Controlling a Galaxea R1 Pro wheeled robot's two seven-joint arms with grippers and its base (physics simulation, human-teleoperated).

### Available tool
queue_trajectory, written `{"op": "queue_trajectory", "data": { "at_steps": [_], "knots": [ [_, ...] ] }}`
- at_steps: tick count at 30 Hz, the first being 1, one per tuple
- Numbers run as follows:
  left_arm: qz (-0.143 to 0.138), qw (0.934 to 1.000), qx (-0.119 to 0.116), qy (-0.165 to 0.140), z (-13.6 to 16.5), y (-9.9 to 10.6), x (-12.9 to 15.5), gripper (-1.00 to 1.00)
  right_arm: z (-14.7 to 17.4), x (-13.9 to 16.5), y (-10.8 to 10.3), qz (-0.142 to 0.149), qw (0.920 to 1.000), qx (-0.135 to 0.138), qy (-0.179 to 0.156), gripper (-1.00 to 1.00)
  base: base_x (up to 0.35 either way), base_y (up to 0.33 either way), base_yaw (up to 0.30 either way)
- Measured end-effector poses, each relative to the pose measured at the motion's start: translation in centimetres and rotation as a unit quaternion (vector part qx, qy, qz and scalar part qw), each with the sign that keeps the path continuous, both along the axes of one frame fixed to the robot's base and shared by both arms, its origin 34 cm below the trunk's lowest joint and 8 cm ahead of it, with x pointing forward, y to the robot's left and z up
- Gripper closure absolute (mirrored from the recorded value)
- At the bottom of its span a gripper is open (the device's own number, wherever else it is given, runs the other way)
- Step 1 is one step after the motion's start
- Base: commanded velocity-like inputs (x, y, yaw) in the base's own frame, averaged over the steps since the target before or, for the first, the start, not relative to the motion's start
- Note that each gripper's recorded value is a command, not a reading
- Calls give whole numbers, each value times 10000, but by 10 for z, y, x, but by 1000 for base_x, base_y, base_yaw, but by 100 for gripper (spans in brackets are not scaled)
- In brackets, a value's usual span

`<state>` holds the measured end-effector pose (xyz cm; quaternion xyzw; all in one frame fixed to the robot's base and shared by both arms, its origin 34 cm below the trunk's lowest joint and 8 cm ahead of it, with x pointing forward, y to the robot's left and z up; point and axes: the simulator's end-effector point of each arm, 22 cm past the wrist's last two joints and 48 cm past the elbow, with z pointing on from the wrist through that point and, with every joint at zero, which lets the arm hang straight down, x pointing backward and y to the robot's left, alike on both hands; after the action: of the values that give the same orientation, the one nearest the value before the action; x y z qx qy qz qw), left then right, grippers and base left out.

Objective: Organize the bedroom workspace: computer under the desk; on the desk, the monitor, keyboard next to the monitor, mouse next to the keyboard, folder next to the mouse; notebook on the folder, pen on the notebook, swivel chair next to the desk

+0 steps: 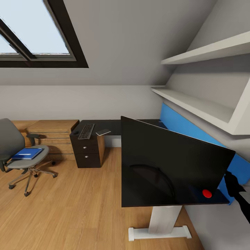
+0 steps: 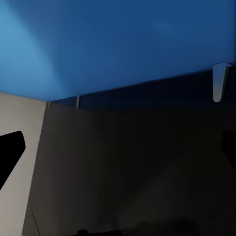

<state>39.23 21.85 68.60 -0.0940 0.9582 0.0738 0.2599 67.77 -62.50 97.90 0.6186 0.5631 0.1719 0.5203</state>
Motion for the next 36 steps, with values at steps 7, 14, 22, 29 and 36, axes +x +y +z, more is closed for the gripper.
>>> {"op": "queue_trajectory", "data": {
  "at_steps": [7,14,22,29,36],
  "knots": [
    [4,10000,0,2,0,0,0,-100,-2,0,1,22,10000,-10,45,-100,-42,36,0],
    [0,10000,1,3,0,0,0,-100,-2,0,1,31,10000,-36,61,-100,-234,218,0],
    [2,10000,1,3,0,0,0,-100,-4,0,2,135,9995,-219,191,-100,-249,228,0],
    [-1,10000,0,0,0,0,0,-100,-3,0,2,145,9994,-235,199,-100,-181,159,0],
    [-2,10000,-1,0,0,0,0,-100,-3,0,2,141,9994,-238,199,-100,-14,-88,0]
  ]
}}
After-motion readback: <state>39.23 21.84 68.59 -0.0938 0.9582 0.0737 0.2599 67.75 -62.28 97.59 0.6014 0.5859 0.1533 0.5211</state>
